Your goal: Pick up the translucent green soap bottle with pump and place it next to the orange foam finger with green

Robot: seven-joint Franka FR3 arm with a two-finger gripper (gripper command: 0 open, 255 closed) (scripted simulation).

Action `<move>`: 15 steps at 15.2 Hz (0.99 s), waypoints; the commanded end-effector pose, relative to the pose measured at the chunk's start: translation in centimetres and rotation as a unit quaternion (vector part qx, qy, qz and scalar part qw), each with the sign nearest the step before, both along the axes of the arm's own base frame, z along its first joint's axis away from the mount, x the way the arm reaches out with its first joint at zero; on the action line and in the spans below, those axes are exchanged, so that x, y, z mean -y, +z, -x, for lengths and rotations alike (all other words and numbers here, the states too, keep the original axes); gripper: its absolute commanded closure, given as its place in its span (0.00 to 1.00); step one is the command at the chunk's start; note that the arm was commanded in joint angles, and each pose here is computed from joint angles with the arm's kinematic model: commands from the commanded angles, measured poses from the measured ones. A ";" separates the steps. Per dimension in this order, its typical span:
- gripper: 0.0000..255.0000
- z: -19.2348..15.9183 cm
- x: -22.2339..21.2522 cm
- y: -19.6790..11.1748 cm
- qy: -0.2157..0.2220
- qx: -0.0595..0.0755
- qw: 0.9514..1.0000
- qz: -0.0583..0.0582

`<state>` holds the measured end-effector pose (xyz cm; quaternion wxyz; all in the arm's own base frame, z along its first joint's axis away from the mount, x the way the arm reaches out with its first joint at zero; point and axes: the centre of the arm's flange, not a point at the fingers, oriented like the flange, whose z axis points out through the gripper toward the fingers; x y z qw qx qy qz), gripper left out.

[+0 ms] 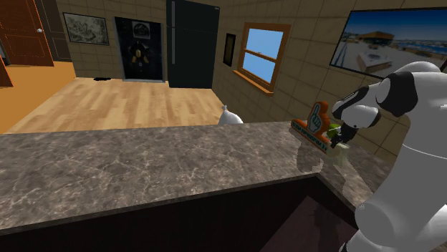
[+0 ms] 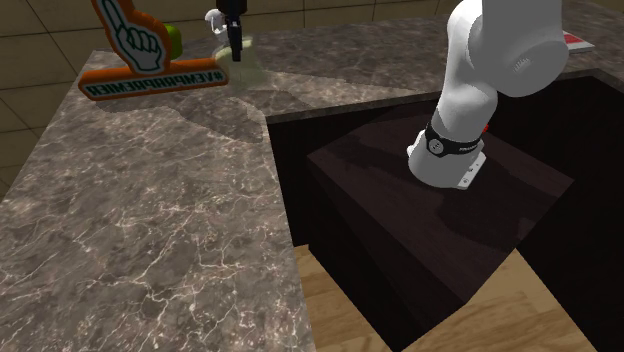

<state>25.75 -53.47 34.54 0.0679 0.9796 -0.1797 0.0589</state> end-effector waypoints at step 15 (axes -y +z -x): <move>0.00 0.4 -0.9 4.8 0.000 -0.001 1.000 -0.001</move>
